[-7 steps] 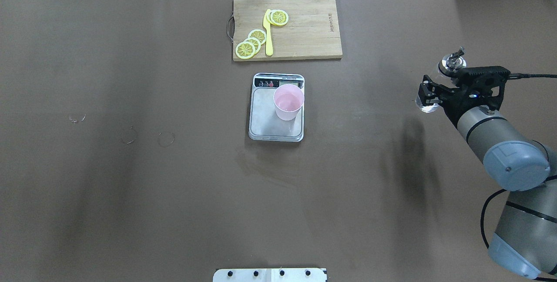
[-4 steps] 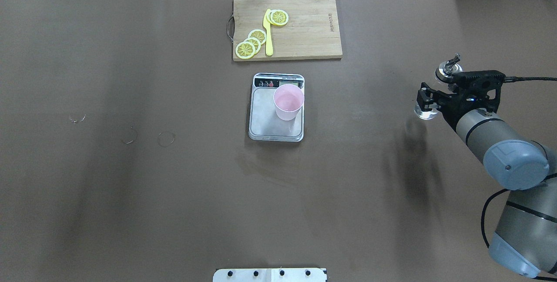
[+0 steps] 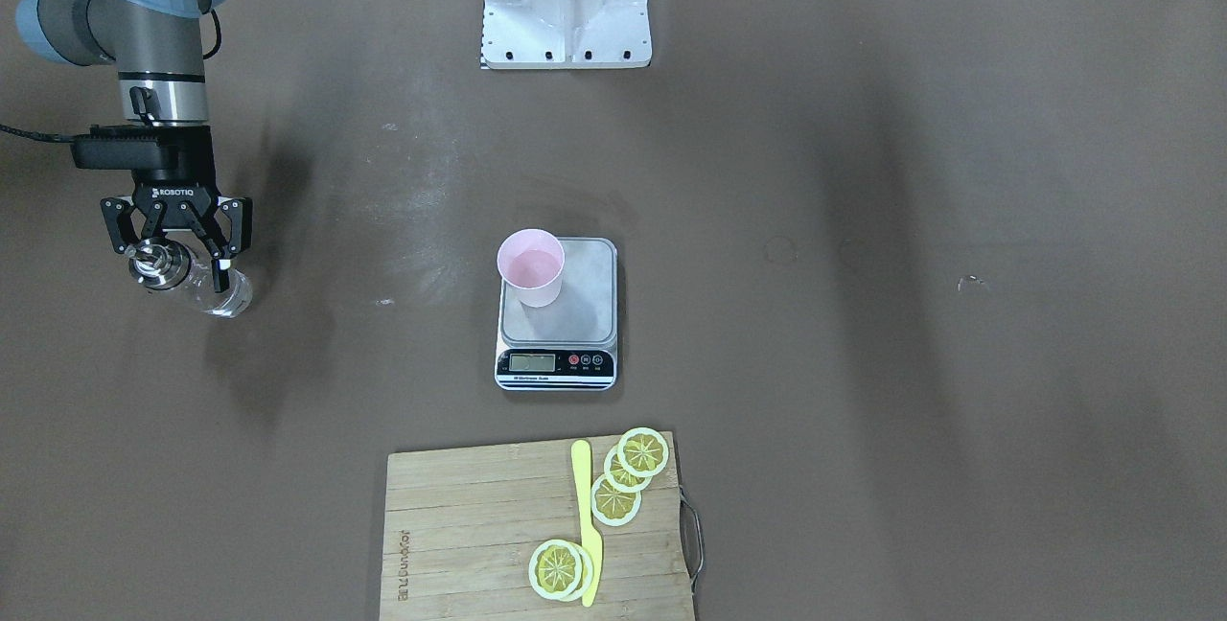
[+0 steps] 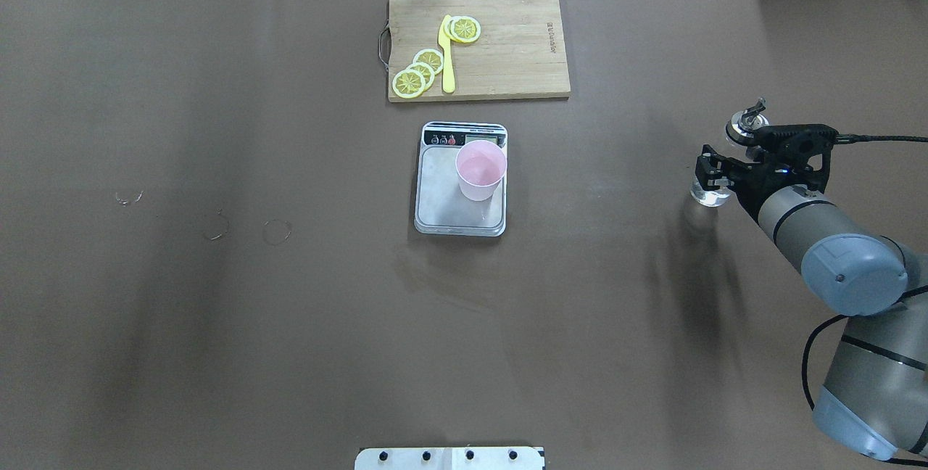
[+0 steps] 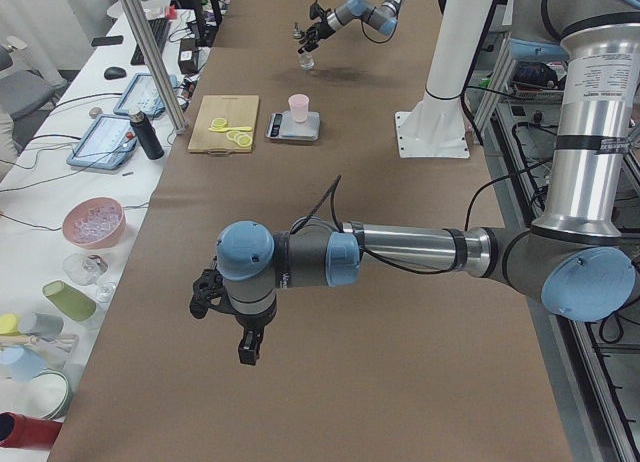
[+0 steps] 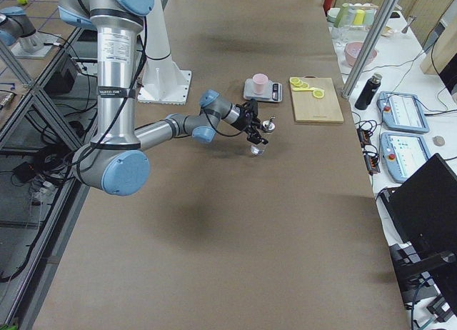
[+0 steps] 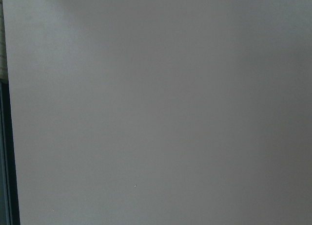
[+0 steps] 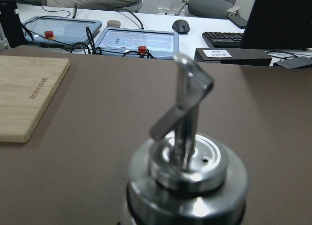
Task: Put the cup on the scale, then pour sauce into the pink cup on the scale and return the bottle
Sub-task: 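Lower glass bottle onto the table with right gripper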
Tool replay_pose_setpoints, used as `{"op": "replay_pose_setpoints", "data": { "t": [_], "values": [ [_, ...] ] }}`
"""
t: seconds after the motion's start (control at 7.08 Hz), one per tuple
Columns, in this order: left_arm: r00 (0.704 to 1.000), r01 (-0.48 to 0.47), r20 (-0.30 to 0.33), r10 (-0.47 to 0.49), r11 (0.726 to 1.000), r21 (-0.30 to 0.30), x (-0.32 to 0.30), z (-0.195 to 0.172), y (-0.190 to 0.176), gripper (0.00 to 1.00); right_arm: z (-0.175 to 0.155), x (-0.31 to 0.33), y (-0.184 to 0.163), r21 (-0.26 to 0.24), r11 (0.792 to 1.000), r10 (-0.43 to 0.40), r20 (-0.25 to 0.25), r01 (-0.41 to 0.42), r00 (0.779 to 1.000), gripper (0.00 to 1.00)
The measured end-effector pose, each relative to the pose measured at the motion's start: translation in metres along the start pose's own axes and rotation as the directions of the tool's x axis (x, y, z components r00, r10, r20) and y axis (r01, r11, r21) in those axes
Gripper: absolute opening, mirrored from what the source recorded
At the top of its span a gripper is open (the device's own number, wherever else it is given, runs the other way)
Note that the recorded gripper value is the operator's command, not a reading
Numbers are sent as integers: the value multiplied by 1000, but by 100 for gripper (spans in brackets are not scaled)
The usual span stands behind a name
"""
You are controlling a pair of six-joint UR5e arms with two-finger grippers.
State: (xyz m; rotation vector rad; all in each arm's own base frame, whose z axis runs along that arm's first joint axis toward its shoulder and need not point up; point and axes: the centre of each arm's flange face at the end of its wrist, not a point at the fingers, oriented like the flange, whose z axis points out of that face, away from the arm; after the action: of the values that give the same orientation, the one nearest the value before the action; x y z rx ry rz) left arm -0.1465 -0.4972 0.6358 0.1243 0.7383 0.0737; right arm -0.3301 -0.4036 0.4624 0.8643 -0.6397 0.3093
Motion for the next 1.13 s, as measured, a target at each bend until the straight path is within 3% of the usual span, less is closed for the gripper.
{"op": "replay_pose_setpoints", "data": {
  "t": [0.85,0.99,1.13],
  "values": [
    [1000,10,-3,-10,1000,-12,-5,8,9,99,6,3,7,-21,1000,-6,-6,6,1000,0],
    [1000,11,-2,-11,1000,-13,-5,8,10,99,6,3,7,-21,1000,-7,-6,7,1000,11],
    [1000,12,-2,-12,1000,-14,-5,9,10,99,6,3,8,-21,1000,-7,-7,7,1000,17]
  ]
}}
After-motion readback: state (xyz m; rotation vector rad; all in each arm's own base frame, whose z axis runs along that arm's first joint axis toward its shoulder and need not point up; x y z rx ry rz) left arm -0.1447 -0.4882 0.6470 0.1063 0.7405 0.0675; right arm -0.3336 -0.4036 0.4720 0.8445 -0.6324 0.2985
